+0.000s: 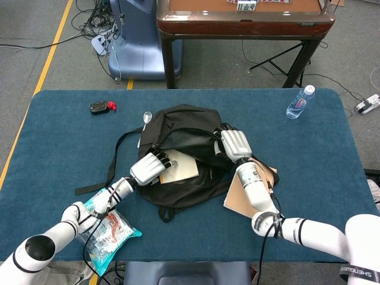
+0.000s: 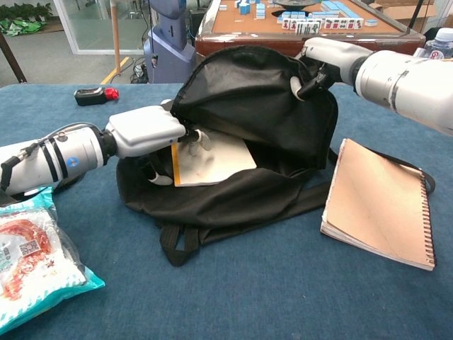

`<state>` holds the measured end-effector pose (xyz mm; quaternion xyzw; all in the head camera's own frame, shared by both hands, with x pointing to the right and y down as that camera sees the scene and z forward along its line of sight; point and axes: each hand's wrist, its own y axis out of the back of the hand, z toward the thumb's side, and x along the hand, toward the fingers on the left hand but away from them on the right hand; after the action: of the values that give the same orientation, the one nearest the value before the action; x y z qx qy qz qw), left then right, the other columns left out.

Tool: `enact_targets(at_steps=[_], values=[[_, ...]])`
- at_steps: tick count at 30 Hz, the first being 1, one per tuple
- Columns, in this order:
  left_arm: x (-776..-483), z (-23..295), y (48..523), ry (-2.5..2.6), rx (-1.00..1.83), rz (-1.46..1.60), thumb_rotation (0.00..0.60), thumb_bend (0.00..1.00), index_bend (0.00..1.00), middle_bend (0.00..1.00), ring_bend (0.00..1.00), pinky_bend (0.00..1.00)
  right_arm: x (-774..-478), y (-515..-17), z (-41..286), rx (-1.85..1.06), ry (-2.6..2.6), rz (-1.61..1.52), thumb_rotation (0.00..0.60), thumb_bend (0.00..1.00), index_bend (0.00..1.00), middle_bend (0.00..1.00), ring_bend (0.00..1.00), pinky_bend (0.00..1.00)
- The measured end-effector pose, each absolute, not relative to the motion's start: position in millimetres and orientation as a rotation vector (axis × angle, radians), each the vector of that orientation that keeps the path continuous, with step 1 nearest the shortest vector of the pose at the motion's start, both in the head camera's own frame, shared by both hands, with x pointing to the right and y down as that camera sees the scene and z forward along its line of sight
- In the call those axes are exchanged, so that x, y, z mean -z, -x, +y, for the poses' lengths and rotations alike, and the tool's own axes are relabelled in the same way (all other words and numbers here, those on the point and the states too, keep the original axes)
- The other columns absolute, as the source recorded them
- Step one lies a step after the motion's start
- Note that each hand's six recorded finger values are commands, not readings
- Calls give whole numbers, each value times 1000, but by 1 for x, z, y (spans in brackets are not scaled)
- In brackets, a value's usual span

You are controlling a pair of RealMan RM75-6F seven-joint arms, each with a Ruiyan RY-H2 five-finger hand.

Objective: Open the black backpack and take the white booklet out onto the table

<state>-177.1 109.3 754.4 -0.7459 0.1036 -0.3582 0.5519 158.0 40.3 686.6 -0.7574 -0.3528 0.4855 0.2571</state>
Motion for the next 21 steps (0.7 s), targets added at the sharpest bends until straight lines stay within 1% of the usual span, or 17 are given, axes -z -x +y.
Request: enact_targets(at_steps=[9,17,21], values=[[-758,113,161,1792,843,243,600,147,269,348,274,242,-687,-159,40,-1319,2055,-963,600,624,570,312,131,213],[-757,116,146,1867,833,339,600,134,346,348,298,241,-687,-161,40,-1324,2053,-973,600,623,570,312,131,213],[-756,113,140,1890,835,394,600,135,384,367,335,241,-687,-163,38,-1327,2050,-982,600,623,570,312,131,213]])
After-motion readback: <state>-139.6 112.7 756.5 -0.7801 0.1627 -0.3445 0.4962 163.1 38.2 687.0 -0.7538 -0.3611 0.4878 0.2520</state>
